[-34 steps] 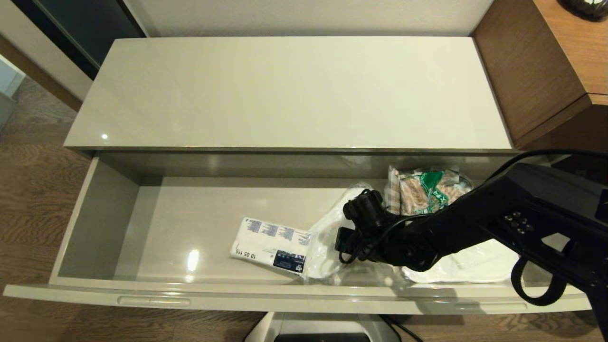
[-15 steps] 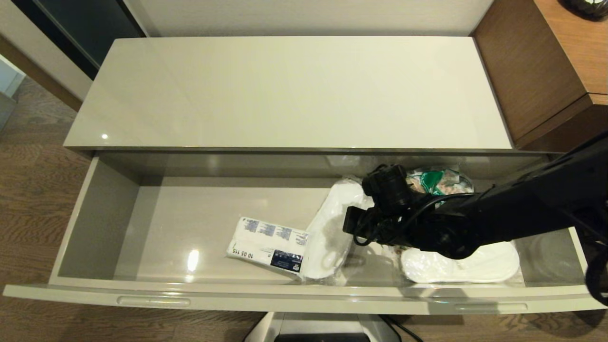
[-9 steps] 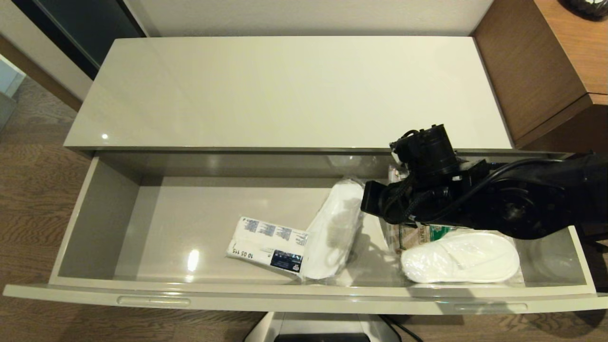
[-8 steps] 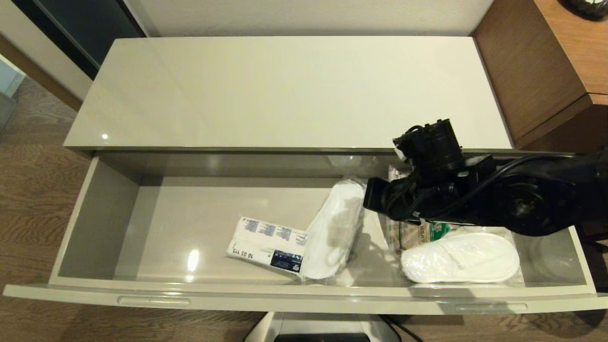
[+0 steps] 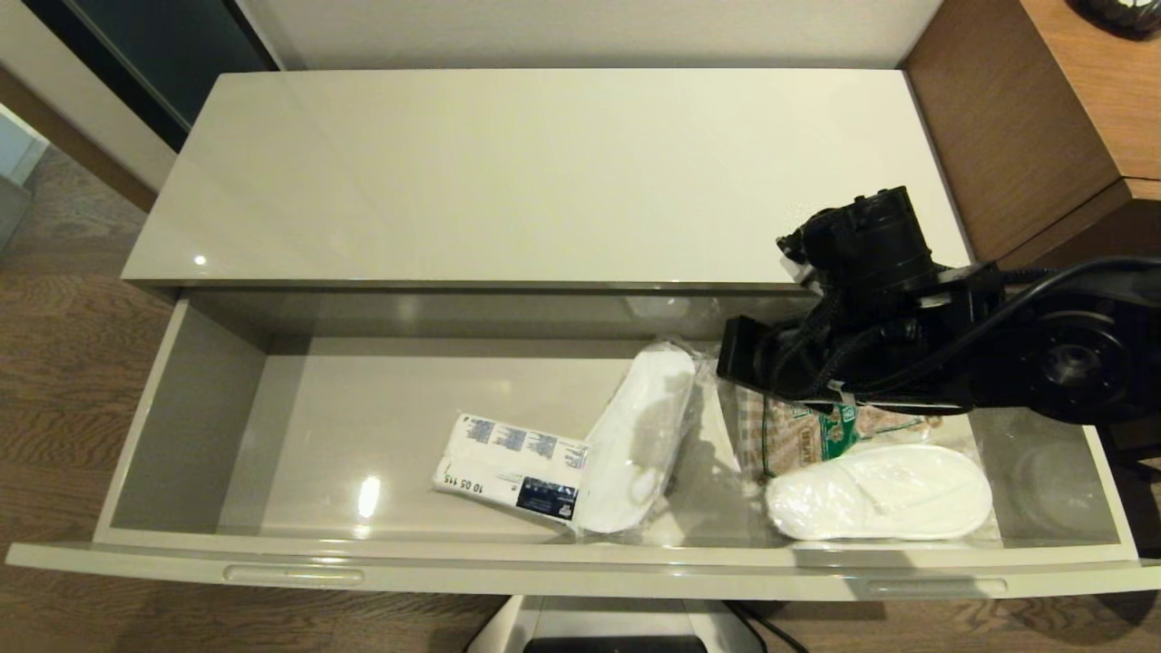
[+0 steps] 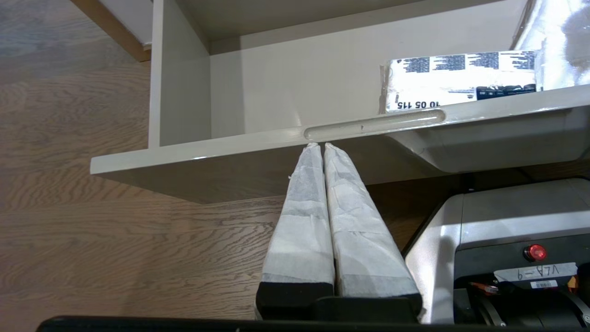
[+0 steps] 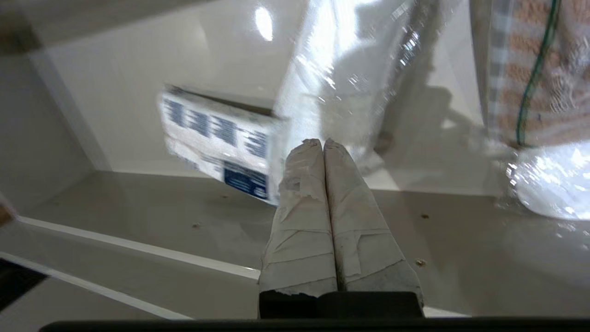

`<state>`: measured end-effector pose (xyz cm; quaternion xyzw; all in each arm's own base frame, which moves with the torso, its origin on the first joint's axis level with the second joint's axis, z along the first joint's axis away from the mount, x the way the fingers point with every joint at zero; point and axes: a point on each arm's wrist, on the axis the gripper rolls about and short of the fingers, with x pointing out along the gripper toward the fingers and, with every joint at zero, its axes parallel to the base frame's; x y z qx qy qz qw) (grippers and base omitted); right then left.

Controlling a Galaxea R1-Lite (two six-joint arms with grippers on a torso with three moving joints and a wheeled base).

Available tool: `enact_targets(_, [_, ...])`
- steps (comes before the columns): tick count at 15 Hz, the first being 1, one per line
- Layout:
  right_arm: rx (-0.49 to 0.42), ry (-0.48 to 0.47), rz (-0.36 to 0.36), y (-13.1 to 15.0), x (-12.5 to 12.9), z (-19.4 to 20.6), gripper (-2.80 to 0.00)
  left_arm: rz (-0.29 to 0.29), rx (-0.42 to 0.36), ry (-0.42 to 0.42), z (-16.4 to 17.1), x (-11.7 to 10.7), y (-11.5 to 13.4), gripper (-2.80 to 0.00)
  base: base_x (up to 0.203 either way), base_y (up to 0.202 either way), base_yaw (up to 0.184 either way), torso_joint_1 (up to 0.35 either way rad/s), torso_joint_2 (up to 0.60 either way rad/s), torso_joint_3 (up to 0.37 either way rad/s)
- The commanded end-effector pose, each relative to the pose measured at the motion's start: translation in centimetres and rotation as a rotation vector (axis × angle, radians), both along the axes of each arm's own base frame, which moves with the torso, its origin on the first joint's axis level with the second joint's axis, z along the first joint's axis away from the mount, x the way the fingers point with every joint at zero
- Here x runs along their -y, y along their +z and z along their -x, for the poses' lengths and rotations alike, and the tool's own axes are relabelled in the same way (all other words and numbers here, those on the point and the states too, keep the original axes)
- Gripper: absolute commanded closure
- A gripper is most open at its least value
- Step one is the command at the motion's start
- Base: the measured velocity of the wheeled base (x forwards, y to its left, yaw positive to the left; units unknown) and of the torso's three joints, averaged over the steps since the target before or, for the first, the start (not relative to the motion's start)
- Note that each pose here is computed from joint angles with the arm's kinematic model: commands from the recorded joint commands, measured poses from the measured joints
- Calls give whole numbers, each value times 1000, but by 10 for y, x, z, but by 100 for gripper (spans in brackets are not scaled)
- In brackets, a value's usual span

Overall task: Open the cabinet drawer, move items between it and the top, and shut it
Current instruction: Take out the disposable slippers from the drawer

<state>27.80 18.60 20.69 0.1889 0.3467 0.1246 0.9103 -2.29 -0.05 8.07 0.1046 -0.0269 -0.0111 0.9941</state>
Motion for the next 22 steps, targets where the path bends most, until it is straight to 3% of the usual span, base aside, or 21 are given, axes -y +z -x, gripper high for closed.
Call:
enact_targets(1, [-64, 19, 76, -21, -5, -3, 0, -1, -1, 0, 0, 0, 0, 0, 0, 0, 0, 0, 0, 0])
enact_targets(2, [-97, 60, 142, -36, -7, -1, -280, -1, -1, 0, 0, 0, 0, 0, 0, 0, 0, 0, 0, 0])
enact_targets(5, [-171, 97, 218, -70, -17, -6, -280, -1, -1, 0, 0, 0, 0, 0, 0, 0, 0, 0, 0, 0])
enact_targets(7, [-162, 85, 197, -75, -23, -9, -280, -1, -1, 0, 0, 0, 0, 0, 0, 0, 0, 0, 0, 0])
enact_targets(9, [-36, 43, 48, -76, -46, -22, -280, -1, -1, 0, 0, 0, 0, 0, 0, 0, 0, 0, 0, 0])
enact_targets(10, [-16, 49, 29, -85, -64, -23, -280, -1, -1, 0, 0, 0, 0, 0, 0, 0, 0, 0, 0, 0])
enact_targets(13, [-37, 50, 86, -112, -91, -15, -280, -1, -1, 0, 0, 0, 0, 0, 0, 0, 0, 0, 0, 0])
enact_targets(17, [-41, 17, 100, -124, -87, -25, -280, -1, -1, 0, 0, 0, 0, 0, 0, 0, 0, 0, 0, 0])
enact_targets(22, [38, 32, 9, -122, -87, -31, -280, -1, -1, 0, 0, 0, 0, 0, 0, 0, 0, 0, 0, 0])
